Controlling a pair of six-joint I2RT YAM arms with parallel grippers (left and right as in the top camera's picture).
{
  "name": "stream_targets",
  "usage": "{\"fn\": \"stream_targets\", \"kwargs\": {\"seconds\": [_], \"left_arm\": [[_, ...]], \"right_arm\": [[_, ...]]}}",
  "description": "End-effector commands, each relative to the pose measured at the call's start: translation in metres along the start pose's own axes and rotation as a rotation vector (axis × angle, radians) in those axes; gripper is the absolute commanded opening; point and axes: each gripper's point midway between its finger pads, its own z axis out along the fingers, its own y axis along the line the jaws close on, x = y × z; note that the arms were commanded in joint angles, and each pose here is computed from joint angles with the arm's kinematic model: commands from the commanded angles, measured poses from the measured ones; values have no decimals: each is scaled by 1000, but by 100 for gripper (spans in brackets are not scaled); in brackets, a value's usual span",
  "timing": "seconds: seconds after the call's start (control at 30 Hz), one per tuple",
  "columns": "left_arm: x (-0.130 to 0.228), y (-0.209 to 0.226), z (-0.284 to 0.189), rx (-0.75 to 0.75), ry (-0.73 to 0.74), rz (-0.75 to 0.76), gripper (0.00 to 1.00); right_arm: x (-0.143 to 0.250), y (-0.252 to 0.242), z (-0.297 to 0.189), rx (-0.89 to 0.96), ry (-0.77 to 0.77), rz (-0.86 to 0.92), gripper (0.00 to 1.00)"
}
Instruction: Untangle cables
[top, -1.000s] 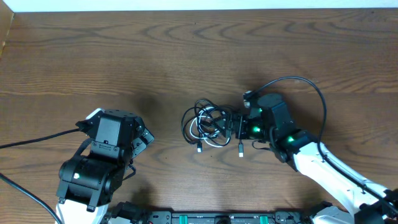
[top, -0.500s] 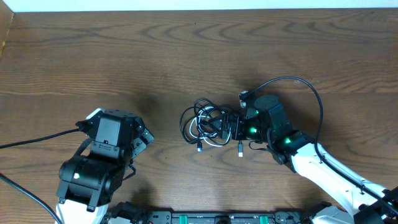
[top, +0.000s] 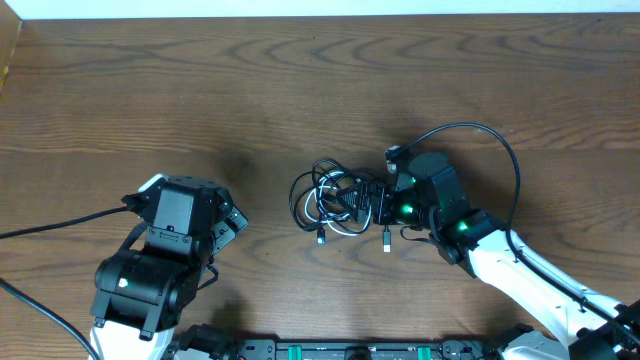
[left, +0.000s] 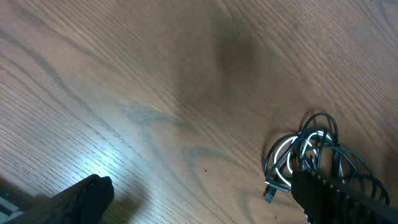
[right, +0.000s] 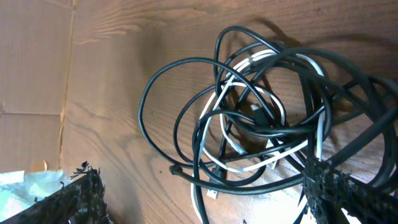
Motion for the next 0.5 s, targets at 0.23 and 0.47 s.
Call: {"fn": "stream_targets", "kwargs": {"seconds": [0.23, 0.47], "left_arm": [[2, 3, 3, -17, 8, 17, 98], [2, 3, 3, -17, 7, 17, 98]], "right_arm": [[-4, 0, 0, 24, -13, -14, 99], [-3, -1, 0, 26, -10, -12, 99]]}}
